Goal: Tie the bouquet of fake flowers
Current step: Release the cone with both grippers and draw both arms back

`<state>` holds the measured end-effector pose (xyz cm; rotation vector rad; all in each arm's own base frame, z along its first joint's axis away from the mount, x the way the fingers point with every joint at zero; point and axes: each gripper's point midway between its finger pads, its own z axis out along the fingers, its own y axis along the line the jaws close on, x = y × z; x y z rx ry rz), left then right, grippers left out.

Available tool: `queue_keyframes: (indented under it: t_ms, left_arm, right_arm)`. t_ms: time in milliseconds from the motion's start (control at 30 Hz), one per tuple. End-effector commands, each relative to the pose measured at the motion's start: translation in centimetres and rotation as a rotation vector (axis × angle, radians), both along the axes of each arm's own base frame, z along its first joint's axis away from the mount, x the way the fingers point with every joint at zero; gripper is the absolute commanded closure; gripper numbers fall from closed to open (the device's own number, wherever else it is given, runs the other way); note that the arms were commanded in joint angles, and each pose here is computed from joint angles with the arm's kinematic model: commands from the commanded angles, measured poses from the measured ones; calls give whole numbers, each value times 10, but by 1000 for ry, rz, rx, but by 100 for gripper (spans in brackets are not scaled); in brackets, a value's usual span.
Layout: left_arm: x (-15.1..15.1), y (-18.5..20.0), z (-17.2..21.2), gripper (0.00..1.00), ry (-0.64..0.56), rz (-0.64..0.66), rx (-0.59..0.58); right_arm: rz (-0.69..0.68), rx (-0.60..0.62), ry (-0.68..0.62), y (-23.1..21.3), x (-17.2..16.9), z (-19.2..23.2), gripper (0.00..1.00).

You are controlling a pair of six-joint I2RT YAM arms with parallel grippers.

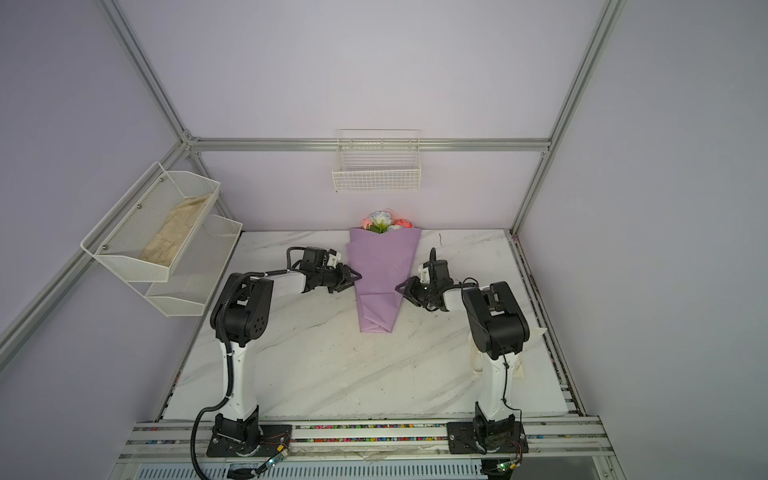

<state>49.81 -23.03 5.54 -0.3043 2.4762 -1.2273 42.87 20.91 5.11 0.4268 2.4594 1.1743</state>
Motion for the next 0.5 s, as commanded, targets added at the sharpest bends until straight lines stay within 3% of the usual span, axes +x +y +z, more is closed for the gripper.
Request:
queue_keyframes:
  t_ms: [0,100,233,367,467]
  left_arm:
    - [-9,17,41,44,-91,7,56]
    - [-25,27,51,37,-114,10,104]
    - [-55,39,69,36,-148,7,152]
    - [-90,48,99,34,-239,12,174]
    - [-120,49,118,30,-305,5,168]
  right_arm:
    - [-121,-162,2,-43,-13,19,47]
    - [-273,-304,-18,-86,-30,43,43]
    - [-527,-455,-54,-152,-71,82,44]
    - [-754,-533,-41,-207,-127,103,62]
    - [-803,-529,-32,-223,-153,101,65]
